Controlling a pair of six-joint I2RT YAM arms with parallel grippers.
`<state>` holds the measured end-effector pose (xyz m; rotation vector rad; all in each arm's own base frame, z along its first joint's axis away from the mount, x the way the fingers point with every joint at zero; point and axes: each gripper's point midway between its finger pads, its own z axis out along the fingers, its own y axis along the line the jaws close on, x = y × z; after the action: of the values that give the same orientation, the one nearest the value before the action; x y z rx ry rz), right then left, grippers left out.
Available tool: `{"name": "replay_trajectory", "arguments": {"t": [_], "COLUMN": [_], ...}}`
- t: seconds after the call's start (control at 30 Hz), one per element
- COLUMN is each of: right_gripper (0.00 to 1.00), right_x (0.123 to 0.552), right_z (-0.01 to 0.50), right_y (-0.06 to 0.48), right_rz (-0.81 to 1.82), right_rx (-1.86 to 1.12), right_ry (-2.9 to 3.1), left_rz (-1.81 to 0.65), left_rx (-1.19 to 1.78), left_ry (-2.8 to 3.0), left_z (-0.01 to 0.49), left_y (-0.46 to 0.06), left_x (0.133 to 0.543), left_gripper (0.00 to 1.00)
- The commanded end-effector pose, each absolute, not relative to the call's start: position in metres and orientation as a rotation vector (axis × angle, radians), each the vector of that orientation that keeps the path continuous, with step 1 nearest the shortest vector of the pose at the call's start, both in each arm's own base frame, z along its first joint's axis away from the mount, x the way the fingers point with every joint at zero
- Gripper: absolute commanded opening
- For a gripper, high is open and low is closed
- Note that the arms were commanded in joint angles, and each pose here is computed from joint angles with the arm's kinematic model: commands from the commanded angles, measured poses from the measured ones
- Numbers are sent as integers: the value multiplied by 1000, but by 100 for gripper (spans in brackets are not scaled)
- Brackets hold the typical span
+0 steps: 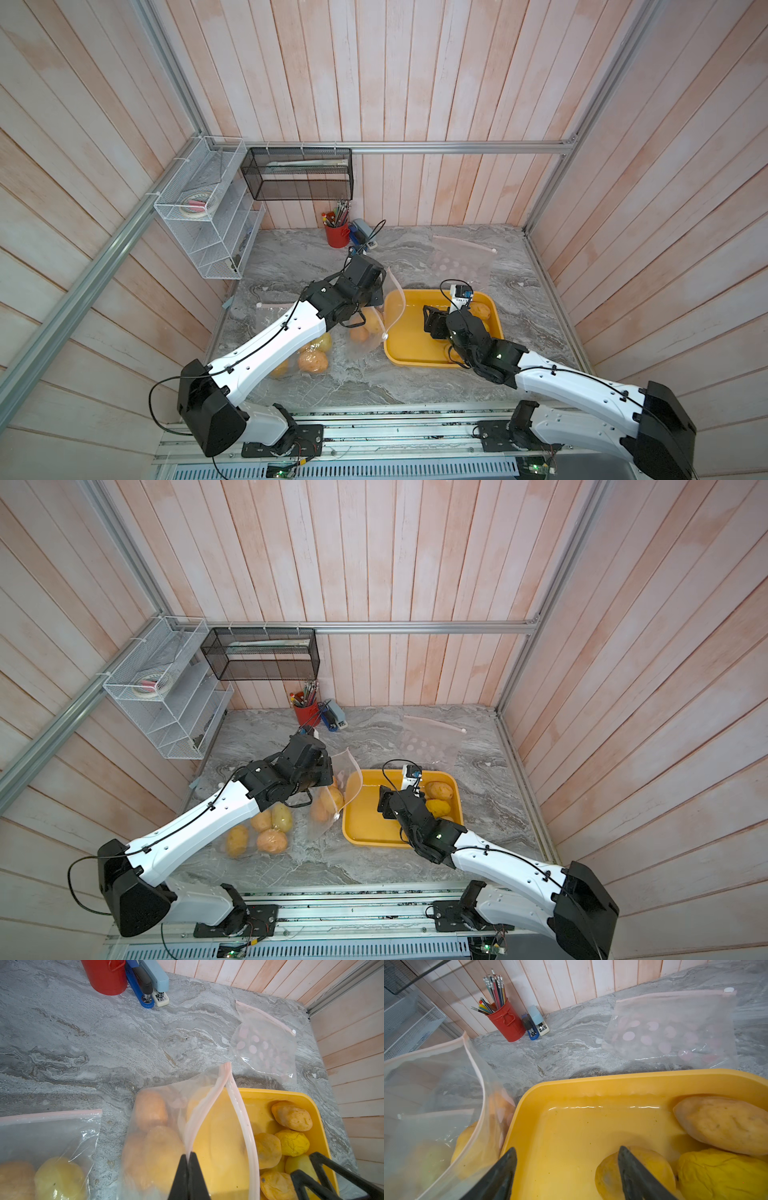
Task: Put the potatoes into a zipper bag and zip it
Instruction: Pick up the potato from the basket.
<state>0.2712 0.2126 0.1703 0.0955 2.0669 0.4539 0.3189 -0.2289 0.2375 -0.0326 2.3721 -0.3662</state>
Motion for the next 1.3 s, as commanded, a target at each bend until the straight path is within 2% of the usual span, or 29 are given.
{"name": "replay_trajectory", "arguments": {"t": [0.0,0.1,0.23,0.57,0.97,1.13,1.27], "right_gripper": [75,76,87,92,96,87,74], "right_x": [267,266,271,285,281,286,286], "right_z": [133,121,115,66,51,54,53], "right_y": [197,188,170,179,207,220,230], "right_rz": [341,239,124,217,339,375,419], "right_rx": [147,142,172,89,-35,-72,-98], "right_ry": [2166,2198,2195,2377,2452,2446,2464], "left_rz": [-341,-336,-320,-318,-319,-349,-330], "left_rx": [-49,-49,-56,-39,-48,-28,-41], "left_ry": [2363,2362,2355,2361,2343,2360,2355], "left_z": [238,238,239,235,237,235,235], "left_y": [-222,-221,-219,-220,-216,-223,-219], "left_x": [318,319,320,321,321,321,321], "left_gripper": [0,0,0,0,0,0,0]}}
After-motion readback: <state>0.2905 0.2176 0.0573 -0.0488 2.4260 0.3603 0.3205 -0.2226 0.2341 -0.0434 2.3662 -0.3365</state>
